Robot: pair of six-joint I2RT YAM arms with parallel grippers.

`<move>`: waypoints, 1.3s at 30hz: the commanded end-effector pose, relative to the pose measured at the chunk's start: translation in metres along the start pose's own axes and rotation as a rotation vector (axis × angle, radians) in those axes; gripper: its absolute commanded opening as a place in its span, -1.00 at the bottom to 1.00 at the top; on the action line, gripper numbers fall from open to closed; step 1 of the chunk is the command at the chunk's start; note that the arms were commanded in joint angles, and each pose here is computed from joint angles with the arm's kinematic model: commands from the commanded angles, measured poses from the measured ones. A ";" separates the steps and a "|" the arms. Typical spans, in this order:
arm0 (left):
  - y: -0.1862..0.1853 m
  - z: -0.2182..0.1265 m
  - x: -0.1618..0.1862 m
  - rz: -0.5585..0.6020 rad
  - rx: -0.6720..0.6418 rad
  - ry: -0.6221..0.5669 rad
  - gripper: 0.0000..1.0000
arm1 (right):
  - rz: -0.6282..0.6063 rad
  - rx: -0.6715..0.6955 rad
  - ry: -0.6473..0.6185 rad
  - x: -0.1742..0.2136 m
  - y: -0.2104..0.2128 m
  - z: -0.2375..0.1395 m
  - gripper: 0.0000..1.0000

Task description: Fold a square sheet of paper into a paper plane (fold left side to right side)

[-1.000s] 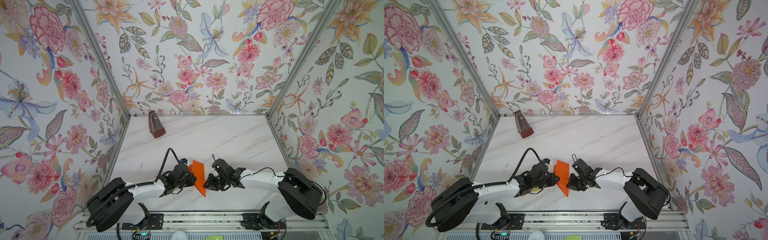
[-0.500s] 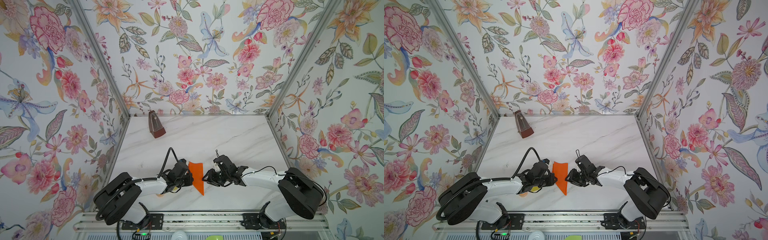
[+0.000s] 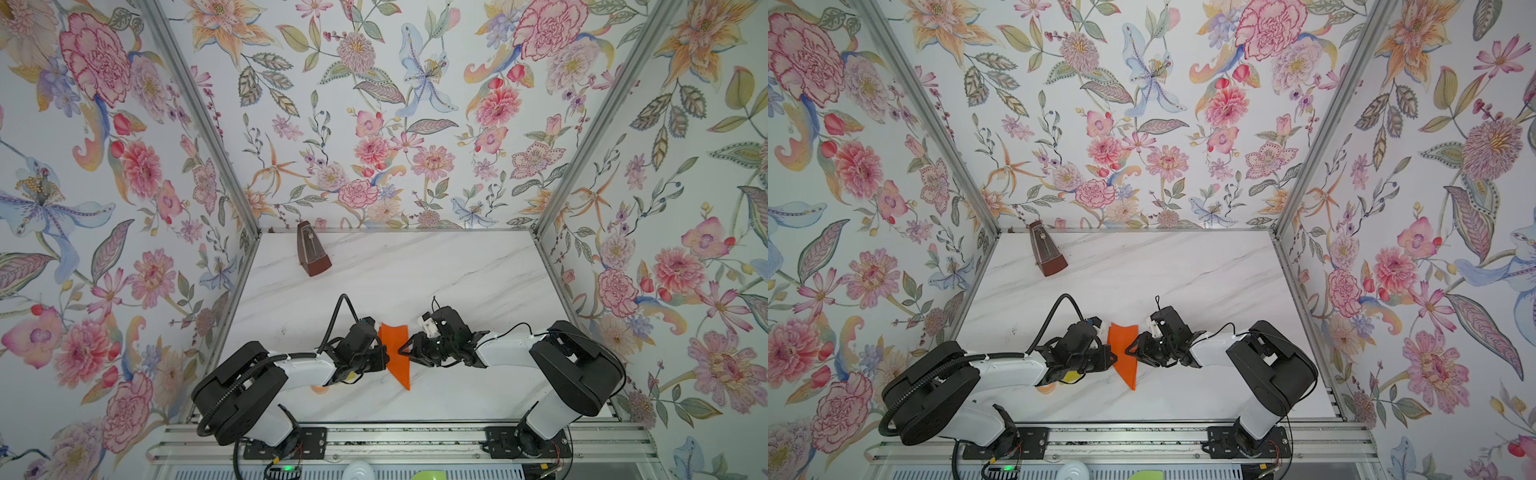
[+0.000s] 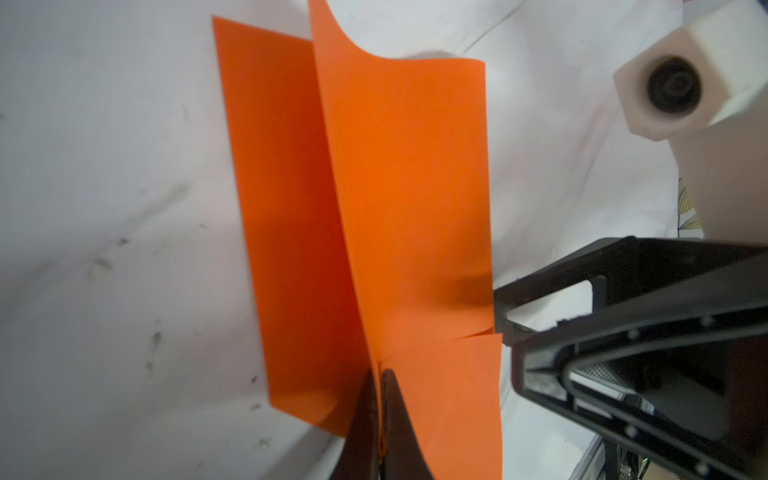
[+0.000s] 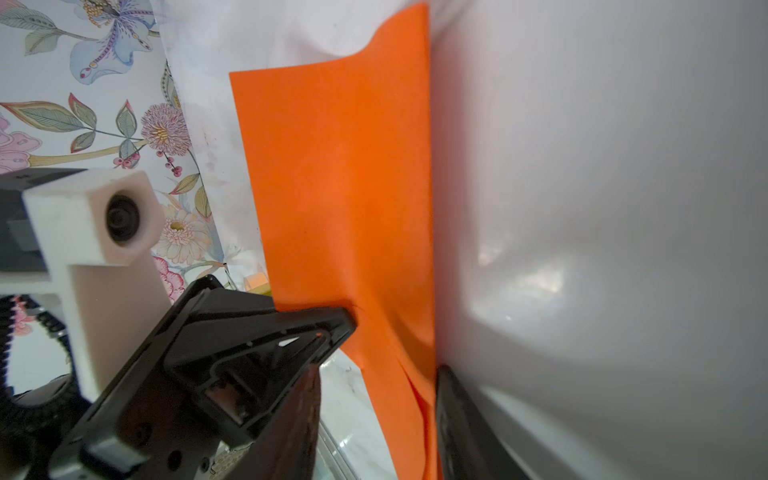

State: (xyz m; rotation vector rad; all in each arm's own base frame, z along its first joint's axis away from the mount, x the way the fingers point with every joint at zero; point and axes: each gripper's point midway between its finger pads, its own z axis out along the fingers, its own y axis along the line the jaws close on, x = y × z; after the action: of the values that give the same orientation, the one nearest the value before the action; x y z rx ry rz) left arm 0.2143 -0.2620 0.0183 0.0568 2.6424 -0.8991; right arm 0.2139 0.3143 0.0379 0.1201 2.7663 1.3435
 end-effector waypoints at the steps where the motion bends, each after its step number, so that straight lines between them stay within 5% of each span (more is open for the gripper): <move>1: 0.011 0.000 0.006 0.000 -0.035 0.024 -0.92 | -0.020 -0.028 0.000 0.002 0.005 -0.003 -0.09; 12: 0.012 -0.002 0.006 -0.012 -0.034 0.018 -0.92 | -0.025 -0.002 0.056 0.028 0.002 -0.004 -0.15; 39: 0.004 -0.009 0.000 -0.023 -0.006 -0.005 -0.86 | 0.007 0.024 0.061 0.042 -0.021 0.000 -0.85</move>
State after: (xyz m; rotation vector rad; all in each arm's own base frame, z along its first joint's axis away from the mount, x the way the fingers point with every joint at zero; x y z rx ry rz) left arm 0.2123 -0.2596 0.0193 0.0437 2.6449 -0.9033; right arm 0.1777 0.3100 0.0342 0.0802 2.7951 1.3702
